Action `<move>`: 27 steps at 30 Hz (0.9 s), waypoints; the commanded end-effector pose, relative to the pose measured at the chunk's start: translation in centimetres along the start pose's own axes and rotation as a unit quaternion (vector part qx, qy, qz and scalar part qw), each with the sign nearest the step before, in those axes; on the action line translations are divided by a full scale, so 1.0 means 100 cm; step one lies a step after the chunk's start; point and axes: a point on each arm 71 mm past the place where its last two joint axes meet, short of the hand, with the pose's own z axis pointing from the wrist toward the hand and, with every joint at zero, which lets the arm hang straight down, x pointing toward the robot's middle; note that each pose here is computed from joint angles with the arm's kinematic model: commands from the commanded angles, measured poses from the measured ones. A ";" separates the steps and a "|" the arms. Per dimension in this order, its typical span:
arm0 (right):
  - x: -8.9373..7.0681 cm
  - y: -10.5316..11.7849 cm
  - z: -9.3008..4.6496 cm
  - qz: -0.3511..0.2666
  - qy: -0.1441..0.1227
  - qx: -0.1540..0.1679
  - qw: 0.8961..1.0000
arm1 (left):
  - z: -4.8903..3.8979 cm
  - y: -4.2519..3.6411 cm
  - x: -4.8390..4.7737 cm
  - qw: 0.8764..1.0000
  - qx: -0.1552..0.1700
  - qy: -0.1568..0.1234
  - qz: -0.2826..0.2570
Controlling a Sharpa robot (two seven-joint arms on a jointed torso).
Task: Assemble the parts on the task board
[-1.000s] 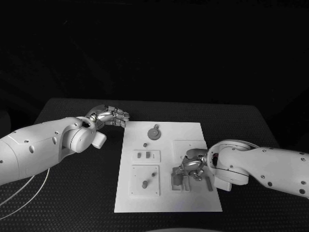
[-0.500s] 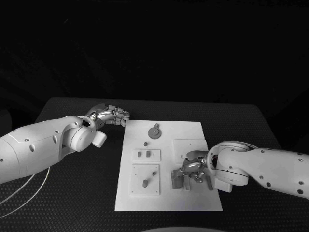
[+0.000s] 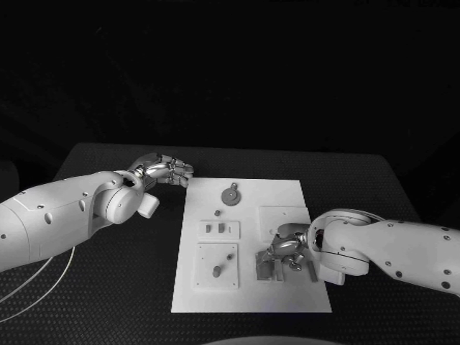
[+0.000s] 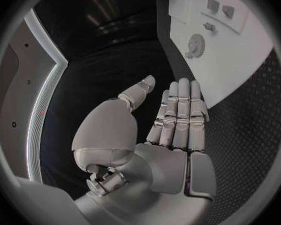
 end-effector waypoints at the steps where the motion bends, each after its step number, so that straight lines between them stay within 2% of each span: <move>1: 0.007 0.001 0.003 -0.011 0.012 0.001 1.000 | 0.0001 -0.0019 0.0018 1.000 0.005 0.007 -0.001; 19: 0.012 0.000 0.002 -0.027 0.036 0.002 0.999 | -0.0003 -0.0016 0.0010 1.000 0.004 0.007 -0.001; 27: 0.012 0.000 0.002 -0.027 0.036 0.001 0.999 | -0.0003 -0.0016 0.0012 1.000 0.004 0.007 -0.001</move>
